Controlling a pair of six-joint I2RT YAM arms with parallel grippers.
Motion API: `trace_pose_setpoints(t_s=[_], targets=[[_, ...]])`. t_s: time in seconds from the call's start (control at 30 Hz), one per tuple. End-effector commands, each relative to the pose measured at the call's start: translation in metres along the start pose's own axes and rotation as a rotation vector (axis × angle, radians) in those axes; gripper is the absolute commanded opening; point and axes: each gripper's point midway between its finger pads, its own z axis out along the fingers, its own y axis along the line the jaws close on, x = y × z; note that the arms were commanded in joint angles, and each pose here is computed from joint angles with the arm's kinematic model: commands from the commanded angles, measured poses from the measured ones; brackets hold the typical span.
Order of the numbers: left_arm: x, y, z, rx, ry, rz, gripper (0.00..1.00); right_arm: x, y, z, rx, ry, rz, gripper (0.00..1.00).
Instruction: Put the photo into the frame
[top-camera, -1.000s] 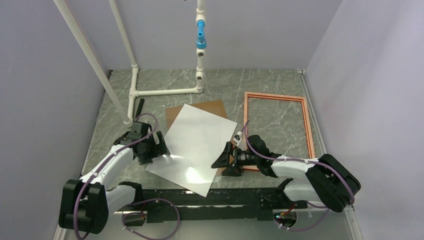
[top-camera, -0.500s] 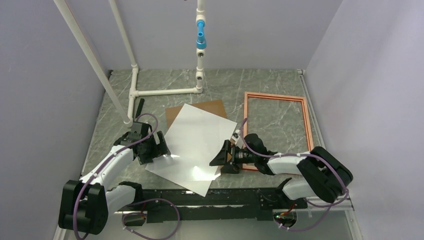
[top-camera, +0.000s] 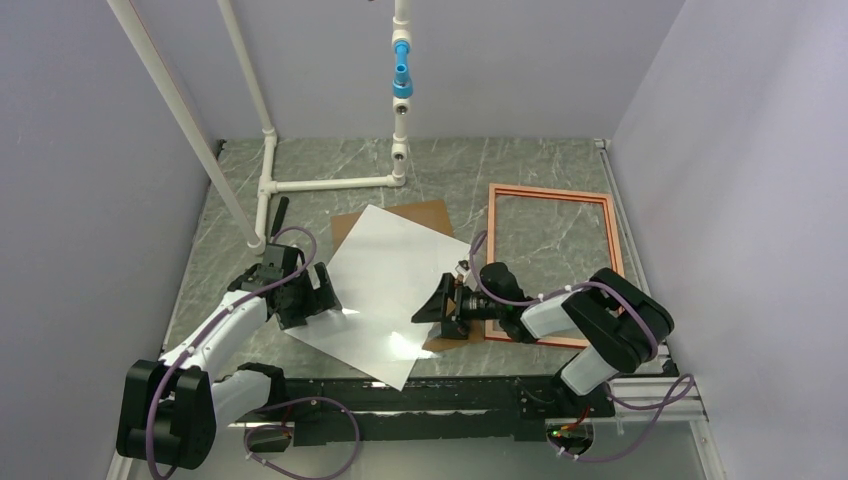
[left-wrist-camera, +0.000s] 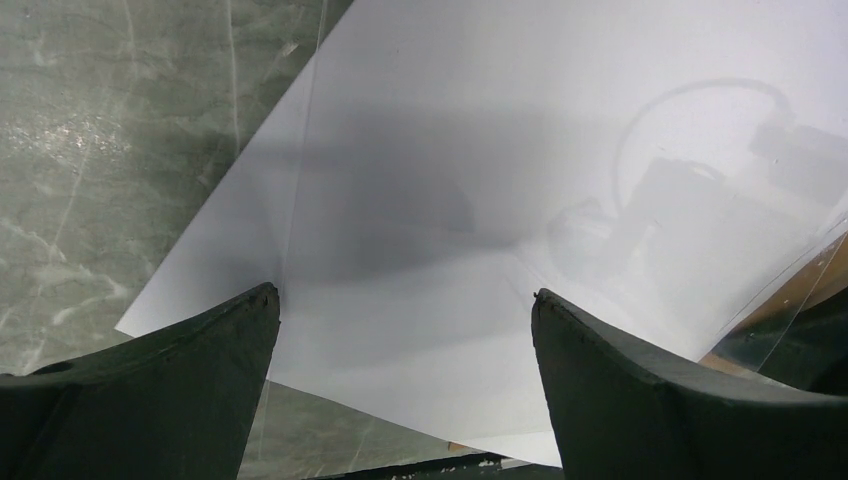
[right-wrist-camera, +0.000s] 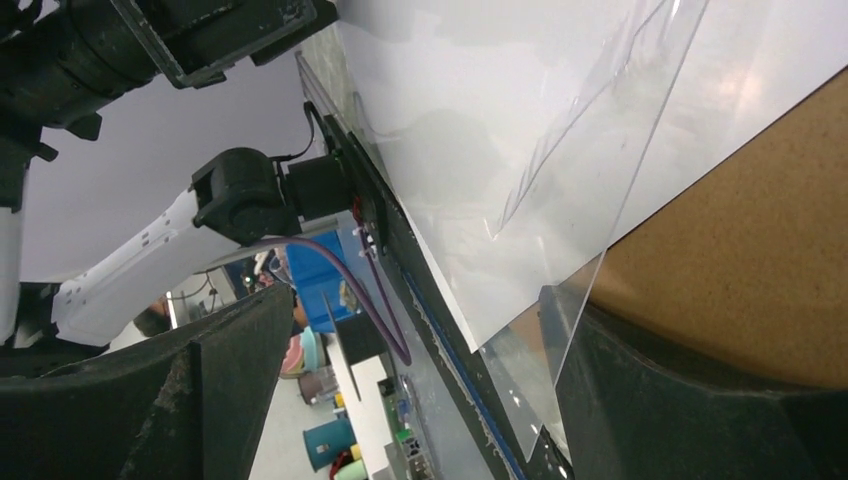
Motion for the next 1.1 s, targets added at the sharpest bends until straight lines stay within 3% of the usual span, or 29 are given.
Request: trace_pose_setpoints(t_s=[0.0, 0.2, 0.3, 0.47, 0.67, 1.07], targets=[[-0.002, -0.010, -0.001, 0.050, -0.005, 0.009, 0.98, -0.019, 0.026, 0.004, -0.089, -0.059, -0.068, 0.91], [-0.002, -0.012, -0.002, 0.059, -0.010, 0.012, 0.98, -0.024, 0.025, -0.005, -0.049, -0.119, -0.086, 0.66], [-0.003, -0.013, -0.003, 0.066, -0.014, 0.013, 0.98, -0.028, 0.023, -0.009, 0.003, -0.144, -0.102, 0.41], [-0.003, -0.014, -0.004, 0.074, -0.020, 0.016, 0.98, -0.030, 0.021, -0.015, 0.042, -0.164, -0.105, 0.33], [-0.007, -0.019, -0.008, 0.092, -0.038, 0.024, 0.98, -0.031, 0.011, -0.028, 0.082, -0.198, -0.083, 0.00], [-0.012, -0.046, -0.012, 0.194, -0.054, 0.058, 0.98, -0.025, -0.012, -0.095, 0.259, -0.397, -0.037, 0.00]])
